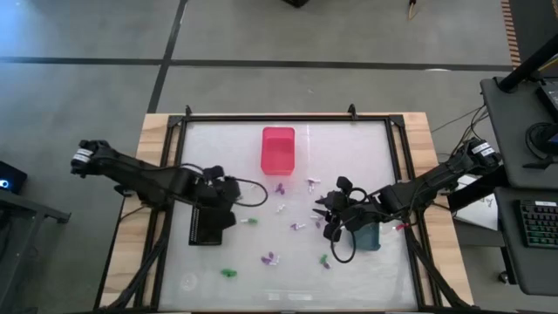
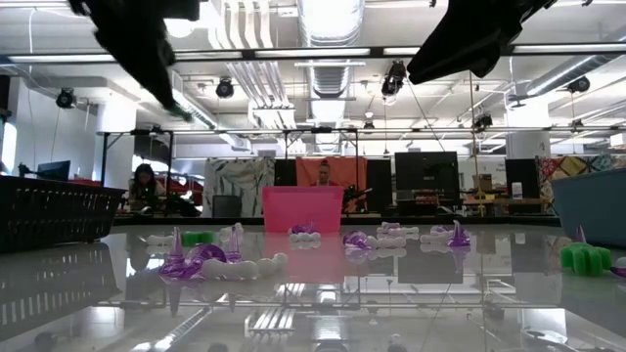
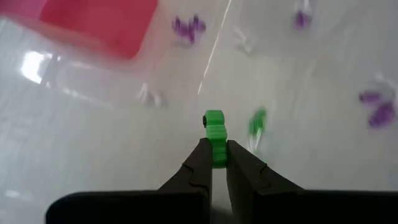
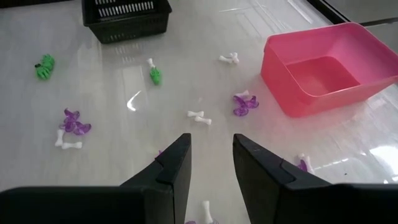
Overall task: Sort Halloween decoration
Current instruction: Put the skeleton toy into the black basket
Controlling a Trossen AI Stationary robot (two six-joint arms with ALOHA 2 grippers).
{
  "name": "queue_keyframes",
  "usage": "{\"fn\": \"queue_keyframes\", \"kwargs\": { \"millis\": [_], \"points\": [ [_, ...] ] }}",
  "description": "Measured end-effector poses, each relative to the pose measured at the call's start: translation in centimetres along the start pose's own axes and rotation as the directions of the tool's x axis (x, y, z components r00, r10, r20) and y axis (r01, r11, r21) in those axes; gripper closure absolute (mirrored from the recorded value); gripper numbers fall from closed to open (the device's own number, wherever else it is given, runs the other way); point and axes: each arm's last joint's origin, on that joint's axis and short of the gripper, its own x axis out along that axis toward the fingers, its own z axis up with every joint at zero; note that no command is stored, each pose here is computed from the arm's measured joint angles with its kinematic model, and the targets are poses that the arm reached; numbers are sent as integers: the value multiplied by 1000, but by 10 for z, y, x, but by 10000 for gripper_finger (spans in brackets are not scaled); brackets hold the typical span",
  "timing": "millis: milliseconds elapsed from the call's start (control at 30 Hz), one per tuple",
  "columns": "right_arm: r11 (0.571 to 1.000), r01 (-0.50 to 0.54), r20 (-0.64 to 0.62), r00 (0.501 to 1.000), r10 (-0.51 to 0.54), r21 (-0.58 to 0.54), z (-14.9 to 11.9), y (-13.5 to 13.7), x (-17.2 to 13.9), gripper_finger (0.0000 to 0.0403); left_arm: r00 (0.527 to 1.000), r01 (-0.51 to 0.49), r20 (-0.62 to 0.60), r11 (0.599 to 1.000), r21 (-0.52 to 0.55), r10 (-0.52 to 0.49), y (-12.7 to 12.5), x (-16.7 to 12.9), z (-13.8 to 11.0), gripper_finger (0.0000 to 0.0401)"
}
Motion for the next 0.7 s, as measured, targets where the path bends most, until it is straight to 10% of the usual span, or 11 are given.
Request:
{"fn": "queue_keyframes", "kwargs": {
  "millis": [367,700],
  "points": [
    [1000,-3,6,1000,3,4,1,0,0,291,840,43,-542,999,-6,-39,-5,1,-44,398],
    [1000,-12,22,1000,12,12,2,1,0,291,753,-14,-655,996,85,66,-11,41,-61,396]
  ]
}}
